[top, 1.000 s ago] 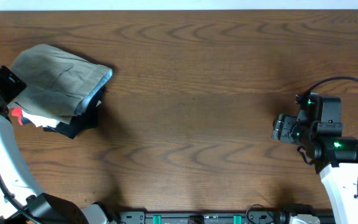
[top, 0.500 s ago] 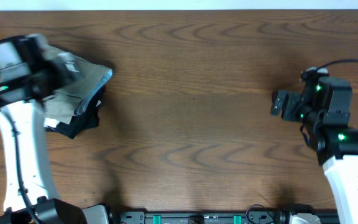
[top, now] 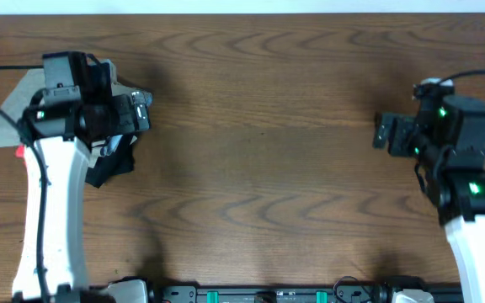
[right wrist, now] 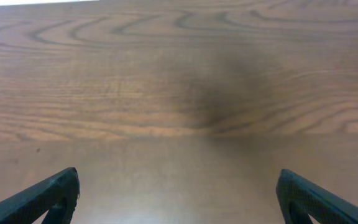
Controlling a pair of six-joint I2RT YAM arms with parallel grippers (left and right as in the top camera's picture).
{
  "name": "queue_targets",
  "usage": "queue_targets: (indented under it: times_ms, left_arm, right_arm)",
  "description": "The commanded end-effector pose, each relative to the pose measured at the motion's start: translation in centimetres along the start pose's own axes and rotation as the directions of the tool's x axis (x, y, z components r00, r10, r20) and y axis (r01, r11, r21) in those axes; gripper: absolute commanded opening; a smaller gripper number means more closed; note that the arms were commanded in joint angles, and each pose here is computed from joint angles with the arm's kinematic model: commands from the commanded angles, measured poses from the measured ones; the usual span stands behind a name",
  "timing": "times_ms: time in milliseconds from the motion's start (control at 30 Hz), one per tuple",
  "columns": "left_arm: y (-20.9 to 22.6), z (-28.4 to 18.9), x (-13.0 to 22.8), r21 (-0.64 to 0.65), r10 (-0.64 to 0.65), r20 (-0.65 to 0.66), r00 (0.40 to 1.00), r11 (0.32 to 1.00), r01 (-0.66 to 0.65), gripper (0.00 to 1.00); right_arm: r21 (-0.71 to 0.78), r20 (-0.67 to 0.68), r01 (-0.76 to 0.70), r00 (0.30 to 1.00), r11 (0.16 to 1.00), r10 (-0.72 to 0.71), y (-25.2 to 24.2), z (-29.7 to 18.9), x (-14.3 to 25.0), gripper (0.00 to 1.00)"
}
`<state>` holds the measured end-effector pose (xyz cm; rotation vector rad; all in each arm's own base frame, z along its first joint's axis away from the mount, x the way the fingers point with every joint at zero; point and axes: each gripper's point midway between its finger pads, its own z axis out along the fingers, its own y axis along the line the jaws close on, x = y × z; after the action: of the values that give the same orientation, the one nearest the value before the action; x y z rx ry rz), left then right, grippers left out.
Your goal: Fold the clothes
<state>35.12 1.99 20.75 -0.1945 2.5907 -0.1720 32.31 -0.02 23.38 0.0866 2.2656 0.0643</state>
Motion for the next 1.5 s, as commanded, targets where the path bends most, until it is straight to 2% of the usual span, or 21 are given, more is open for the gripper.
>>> queue_targets:
  times_ms: [0, 100, 233, 367, 500, 667, 800, 933, 1100, 1233, 1467]
  left_arm:
    - [-1.7, -4.3, -0.1, 0.026, 0.086, 0.135, 0.987, 0.996, -0.09, 0.98]
    - [-3.1, -7.2, 1.0, 0.036, 0.144, 0.262, 0.954, 0.987, -0.159, 0.98]
    - [-4.8, -9.4, 3.6, 0.058, 0.188, 0.43, 0.883, 0.97, -0.235, 0.98]
    - [-5.2, -10.4, 5.8, 0.068, 0.2, 0.512, 0.835, 0.96, -0.271, 0.98]
    - [-4.6, -10.6, 9.2, 0.073, 0.201, 0.453, 0.869, 0.963, -0.261, 0.98]
    - [-3.9, -9.6, 12.4, 0.082, 0.201, 0.338, 0.919, 0.967, -0.242, 0.98]
    - [-3.5, -9.0, 14.1, 0.086, 0.2, 0.267, 0.943, 0.969, -0.23, 0.98]
    - [-3.5, -8.9, 14.5, 0.087, 0.2, 0.251, 0.947, 0.97, -0.228, 0.98]
    - [-3.5, -8.9, 14.5, 0.087, 0.2, 0.251, 0.947, 0.97, -0.228, 0.98]
    - [-3.5, -8.9, 14.5, 0.087, 0.2, 0.251, 0.947, 0.97, -0.228, 0.98]
    - [-3.5, -8.9, 14.5, 0.087, 0.2, 0.251, 0.947, 0.97, -0.228, 0.98]
  right_arm:
    - [0.022, 0.108, -0.053, 0.993, 0.998, 0.05, -0.4, -4.6, -1.3, 0.99]
    - [0.035, 0.165, -0.1, 0.982, 0.994, 0.093, -0.9, -8.0, -0.1, 0.99]
    - [0.005, 0.312, -0.107, 0.945, 0.994, 0.1, -0.8, -11.6, 1.3, 0.99]
    - [-0.022, 0.398, -0.099, 0.912, 0.995, 0.1, -0.6, -13.4, 2.2, 0.99]
    - [-0.018, 0.375, -0.101, 0.921, 0.995, 0.1, -0.8, -14.0, 3.9, 0.99]
    - [0.006, 0.25, -0.106, 0.963, 0.994, 0.101, -1.0, -13.0, 7.1, 0.99]
    - [0.029, 0.122, -0.108, 0.987, 0.994, 0.103, -1.3, -12.4, 10.3, 0.99]
    - [0.05, 0.028, -0.107, 0.994, 0.993, 0.106, -1.5, -12.2, 12.6, 0.99]
    - [0.048, 0.038, -0.107, 0.994, 0.993, 0.105, -1.5, -12.4, 12.7, 0.99]
    - [0.014, 0.102, -0.106, 0.989, 0.994, 0.104, -1.1, -12.9, 12.2, 0.99]
    - [-0.021, 0.359, -0.046, 0.932, 0.999, 0.05, -0.8, -11.4, 9.9, 0.99]
